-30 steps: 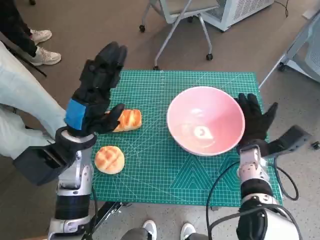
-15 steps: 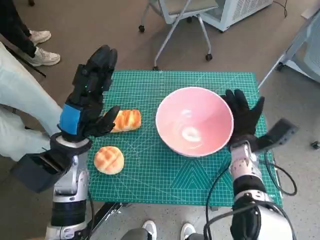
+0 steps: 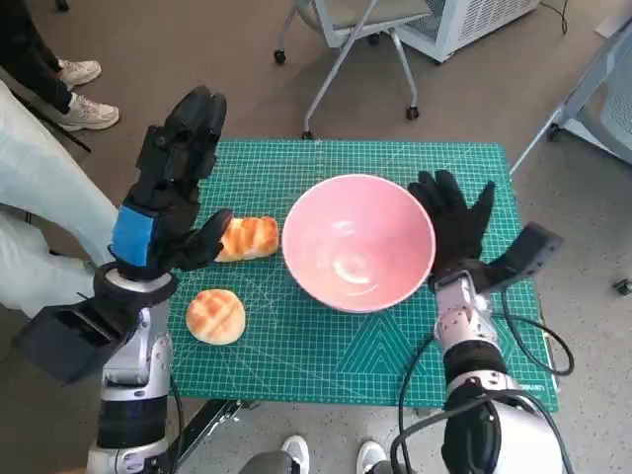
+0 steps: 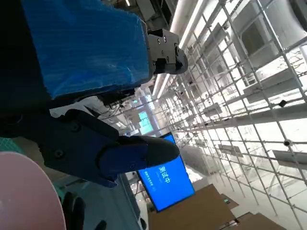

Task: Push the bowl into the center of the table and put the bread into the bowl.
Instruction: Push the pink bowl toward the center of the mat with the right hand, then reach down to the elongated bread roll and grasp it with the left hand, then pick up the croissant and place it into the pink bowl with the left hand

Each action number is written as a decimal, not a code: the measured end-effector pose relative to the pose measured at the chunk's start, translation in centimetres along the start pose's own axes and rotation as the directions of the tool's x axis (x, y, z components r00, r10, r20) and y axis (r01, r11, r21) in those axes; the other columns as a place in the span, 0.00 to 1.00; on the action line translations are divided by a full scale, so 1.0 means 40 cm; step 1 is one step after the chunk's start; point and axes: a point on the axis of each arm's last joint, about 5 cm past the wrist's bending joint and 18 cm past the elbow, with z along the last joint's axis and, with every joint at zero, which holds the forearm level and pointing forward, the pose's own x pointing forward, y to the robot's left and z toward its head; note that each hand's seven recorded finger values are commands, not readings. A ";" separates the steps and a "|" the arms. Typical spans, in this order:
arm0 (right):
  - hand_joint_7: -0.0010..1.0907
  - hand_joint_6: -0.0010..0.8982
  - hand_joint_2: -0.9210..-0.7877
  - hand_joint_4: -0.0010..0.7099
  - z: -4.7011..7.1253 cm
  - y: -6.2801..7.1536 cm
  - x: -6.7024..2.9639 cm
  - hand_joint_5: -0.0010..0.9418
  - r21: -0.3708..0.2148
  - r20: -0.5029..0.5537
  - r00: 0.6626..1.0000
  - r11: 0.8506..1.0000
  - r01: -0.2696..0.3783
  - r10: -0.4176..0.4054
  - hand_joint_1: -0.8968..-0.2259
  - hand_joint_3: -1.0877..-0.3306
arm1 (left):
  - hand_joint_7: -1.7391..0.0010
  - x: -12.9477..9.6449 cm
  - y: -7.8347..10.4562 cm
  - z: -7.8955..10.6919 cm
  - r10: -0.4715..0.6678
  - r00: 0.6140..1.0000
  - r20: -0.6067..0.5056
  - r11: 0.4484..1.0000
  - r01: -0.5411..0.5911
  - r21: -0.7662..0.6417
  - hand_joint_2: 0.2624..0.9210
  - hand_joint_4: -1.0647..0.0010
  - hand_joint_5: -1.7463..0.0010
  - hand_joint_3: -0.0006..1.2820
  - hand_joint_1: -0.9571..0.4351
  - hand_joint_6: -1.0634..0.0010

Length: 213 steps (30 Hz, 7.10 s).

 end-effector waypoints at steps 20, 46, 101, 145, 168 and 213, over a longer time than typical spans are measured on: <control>0.13 0.26 0.00 0.16 0.057 -0.002 0.010 0.02 -0.159 0.096 0.993 0.986 -0.047 0.063 0.47 0.40 | 0.79 -0.001 -0.009 -0.011 -0.004 1.000 -0.020 1.000 0.004 -0.002 1.00 0.91 1.00 0.38 0.23 0.97; 0.23 0.24 0.00 0.26 0.233 0.108 -0.037 0.01 -0.755 0.368 0.583 0.599 -0.267 0.724 0.35 0.45 | 0.76 0.084 -0.067 -0.023 -0.088 0.995 0.040 0.991 0.091 -0.100 1.00 0.92 1.00 0.39 0.25 1.00; 0.60 0.00 0.00 0.29 0.228 0.122 -0.086 0.00 -0.748 0.382 0.529 0.590 -0.305 0.758 0.34 0.45 | 0.96 0.123 0.153 0.137 -0.040 0.813 -0.581 0.570 0.496 0.655 0.71 0.95 1.00 0.01 0.80 0.83; 0.59 0.01 0.00 0.29 0.220 0.112 -0.085 0.00 -0.725 0.405 0.552 0.623 -0.292 0.729 0.34 0.47 | 1.00 0.144 0.054 -0.120 -0.041 0.367 -0.929 0.454 0.835 0.310 0.71 0.91 1.00 0.01 0.70 0.81; 0.58 0.01 0.00 0.29 0.217 0.106 -0.089 0.00 -0.722 0.403 0.557 0.626 -0.293 0.726 0.34 0.47 | 0.97 0.129 0.030 -0.204 0.028 0.219 -0.975 0.406 0.889 0.211 0.77 0.70 0.97 0.02 0.66 0.68; 0.57 0.02 0.00 0.29 0.218 0.103 -0.090 0.00 -0.717 0.406 0.553 0.629 -0.301 0.727 0.36 0.47 | 0.41 0.121 0.109 -0.178 0.149 0.496 -0.855 0.305 0.800 0.517 1.00 0.34 0.31 0.03 0.69 0.35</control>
